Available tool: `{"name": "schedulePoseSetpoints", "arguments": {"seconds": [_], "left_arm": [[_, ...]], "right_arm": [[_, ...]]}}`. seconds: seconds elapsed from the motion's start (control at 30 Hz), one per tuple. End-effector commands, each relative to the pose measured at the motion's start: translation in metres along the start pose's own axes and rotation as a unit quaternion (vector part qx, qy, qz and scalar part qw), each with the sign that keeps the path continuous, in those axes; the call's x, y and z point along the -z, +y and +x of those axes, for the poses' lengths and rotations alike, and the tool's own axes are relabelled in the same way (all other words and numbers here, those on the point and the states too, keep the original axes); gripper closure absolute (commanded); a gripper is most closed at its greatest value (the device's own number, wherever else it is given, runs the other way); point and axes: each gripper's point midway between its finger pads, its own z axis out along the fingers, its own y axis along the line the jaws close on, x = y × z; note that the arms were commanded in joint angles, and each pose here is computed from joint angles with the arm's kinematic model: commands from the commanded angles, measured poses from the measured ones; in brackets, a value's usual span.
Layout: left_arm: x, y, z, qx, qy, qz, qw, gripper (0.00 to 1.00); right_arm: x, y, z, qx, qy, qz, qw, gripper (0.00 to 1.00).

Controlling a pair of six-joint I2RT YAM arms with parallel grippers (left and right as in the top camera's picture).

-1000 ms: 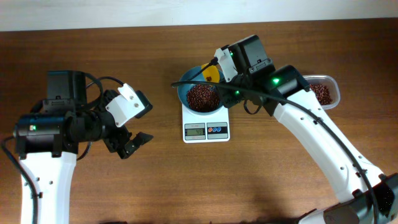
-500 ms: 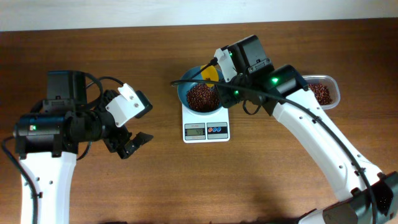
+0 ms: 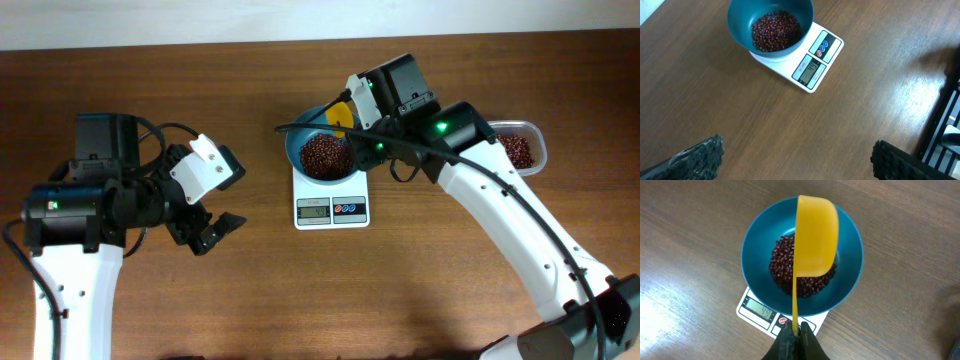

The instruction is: Scoop item into bowl and weigh 50g on scale

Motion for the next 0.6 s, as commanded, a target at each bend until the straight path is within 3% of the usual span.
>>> {"name": "schedulePoseSetpoints", "arguments": {"seconds": [0.0,0.57], "left_arm": [[0.0027,-0.0005,-0.0034,-0.006,-0.009,0.001,1.0,0.01],[0.0027,-0.0005,-0.0034,-0.006,-0.009,0.001,1.0,0.01]], "right_arm": [[0.0035,0.0078,-0.0078,-0.004,-0.011,-0.023,1.0,0.96],[0.0043,0.0088,-0.004,-0.007,-0.002,-0.03,1.0,0.96]]}}
